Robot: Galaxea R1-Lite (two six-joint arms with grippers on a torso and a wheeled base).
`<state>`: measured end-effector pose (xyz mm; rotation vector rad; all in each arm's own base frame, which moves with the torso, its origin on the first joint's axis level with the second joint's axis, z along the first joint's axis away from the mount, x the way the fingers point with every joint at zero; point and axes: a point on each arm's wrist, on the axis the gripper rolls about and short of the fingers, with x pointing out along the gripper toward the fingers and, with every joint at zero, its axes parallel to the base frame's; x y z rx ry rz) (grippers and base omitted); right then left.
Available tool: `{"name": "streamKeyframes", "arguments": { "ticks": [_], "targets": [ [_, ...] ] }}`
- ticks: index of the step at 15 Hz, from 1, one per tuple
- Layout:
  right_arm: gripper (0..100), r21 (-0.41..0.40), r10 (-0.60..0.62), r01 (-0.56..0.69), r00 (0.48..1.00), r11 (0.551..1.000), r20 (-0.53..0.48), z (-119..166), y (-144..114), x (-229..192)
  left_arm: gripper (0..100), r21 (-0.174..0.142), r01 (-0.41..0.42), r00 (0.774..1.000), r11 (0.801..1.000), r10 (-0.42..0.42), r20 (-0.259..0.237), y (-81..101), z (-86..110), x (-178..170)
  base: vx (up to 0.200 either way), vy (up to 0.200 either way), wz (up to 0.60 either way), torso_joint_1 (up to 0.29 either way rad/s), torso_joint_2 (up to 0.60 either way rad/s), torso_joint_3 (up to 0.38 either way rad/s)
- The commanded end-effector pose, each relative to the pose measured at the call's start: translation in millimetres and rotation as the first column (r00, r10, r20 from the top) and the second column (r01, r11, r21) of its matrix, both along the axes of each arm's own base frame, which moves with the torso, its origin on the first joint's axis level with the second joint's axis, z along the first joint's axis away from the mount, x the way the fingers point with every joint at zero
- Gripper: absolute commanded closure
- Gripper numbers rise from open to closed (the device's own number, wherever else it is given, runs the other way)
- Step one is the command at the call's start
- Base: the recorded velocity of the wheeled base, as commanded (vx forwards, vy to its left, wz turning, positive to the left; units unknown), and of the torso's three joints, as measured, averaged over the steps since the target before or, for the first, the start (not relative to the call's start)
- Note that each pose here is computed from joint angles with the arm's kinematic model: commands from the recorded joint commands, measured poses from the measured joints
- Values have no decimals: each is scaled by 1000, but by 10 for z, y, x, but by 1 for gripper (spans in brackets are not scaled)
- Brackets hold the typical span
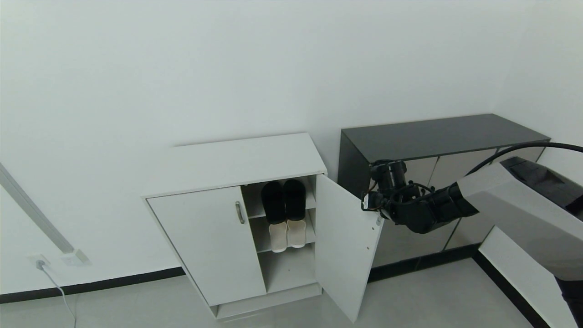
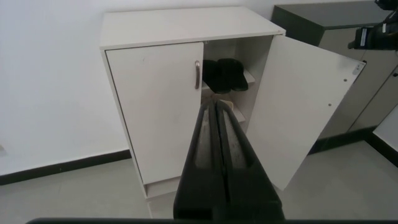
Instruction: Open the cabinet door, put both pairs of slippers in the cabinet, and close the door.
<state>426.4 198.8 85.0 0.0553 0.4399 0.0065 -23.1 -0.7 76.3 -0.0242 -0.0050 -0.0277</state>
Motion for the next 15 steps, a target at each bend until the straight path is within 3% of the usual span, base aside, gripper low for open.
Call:
{"name": "streamKeyframes", "arguments": {
  "ticks": [1, 9, 15],
  "targets": [
    [100, -6, -1, 1, 1000, 1000, -13, -61, 1, 6, 100, 0, -2, 1000, 1000, 2, -1, 0, 1, 1, 0, 0, 0, 0, 0, 0],
    [100, -28, 29, -31, 998, 999, -61, -186, 131, -72, 100, 0, -2, 1000, 1000, 2, -1, 0, 1, 1, 0, 0, 0, 0, 0, 0],
    [100, -1, 163, -163, 984, 987, -71, -71, 639, -577, 100, 0, 0, 1000, 1000, 0, -1, 0, 1, 1, 0, 0, 0, 0, 0, 0]
  ]
}}
